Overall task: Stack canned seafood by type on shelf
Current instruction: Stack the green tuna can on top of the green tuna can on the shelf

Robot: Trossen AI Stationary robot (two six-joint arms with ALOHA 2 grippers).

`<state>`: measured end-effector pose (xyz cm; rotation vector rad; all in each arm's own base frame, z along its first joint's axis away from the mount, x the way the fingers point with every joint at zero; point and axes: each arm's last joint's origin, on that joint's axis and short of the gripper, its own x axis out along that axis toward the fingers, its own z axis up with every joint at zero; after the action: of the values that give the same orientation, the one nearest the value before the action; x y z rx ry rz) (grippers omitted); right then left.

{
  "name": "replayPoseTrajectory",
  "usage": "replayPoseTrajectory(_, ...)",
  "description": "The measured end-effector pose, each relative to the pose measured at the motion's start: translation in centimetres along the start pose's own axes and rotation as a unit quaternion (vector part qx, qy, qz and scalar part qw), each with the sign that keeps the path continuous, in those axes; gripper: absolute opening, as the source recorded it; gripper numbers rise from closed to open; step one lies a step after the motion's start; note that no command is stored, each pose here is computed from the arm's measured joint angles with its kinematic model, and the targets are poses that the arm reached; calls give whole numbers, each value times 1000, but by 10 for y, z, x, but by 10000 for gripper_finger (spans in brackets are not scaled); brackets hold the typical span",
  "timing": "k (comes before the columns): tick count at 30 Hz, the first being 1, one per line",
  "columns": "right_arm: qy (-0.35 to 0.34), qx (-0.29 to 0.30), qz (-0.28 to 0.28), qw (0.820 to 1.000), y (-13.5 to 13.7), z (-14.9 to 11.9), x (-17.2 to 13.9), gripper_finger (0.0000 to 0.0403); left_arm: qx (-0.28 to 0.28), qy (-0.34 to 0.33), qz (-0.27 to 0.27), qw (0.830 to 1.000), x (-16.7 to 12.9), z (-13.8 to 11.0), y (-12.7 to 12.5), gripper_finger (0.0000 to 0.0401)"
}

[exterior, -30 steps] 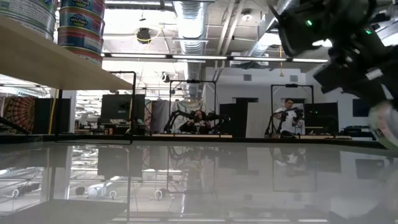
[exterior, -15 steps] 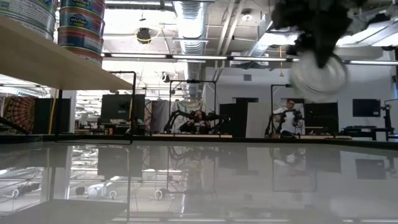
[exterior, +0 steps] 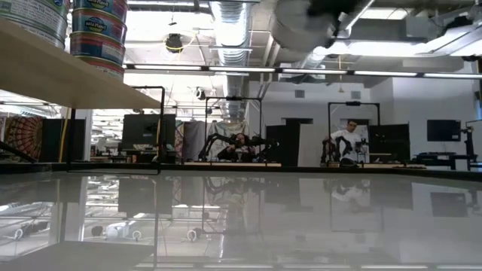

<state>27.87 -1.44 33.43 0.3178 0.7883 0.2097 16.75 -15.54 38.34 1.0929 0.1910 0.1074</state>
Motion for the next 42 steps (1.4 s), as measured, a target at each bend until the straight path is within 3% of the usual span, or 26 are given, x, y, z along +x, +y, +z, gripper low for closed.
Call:
replayPoseTrajectory(6, -113, 28, 92, 989, -6, 26, -10, 166, 160, 46, 31, 986, 15, 22, -20, 332)
replayPoseTrajectory(14, -213, 8, 171, 962, 4, 50, -17, 167, 241, 71, 44, 967, 30, 45, -27, 332)
replayPoseTrajectory(20, -215, 28, 206, 954, 10, 55, -8, 167, 291, 65, 40, 954, 44, 44, -14, 332)
replayPoseTrajectory(25, -210, 52, 226, 950, 10, 60, 12, 167, 363, 75, 35, 928, 59, 33, -5, 332)
replayPoseTrajectory(31, -189, 62, 247, 948, 7, 74, 30, 167, 402, 82, 31, 912, 72, 25, 1, 332)
replayPoseTrajectory(42, -167, 54, 281, 944, 15, 98, 29, 167, 395, 85, 29, 914, 74, 22, 2, 332)
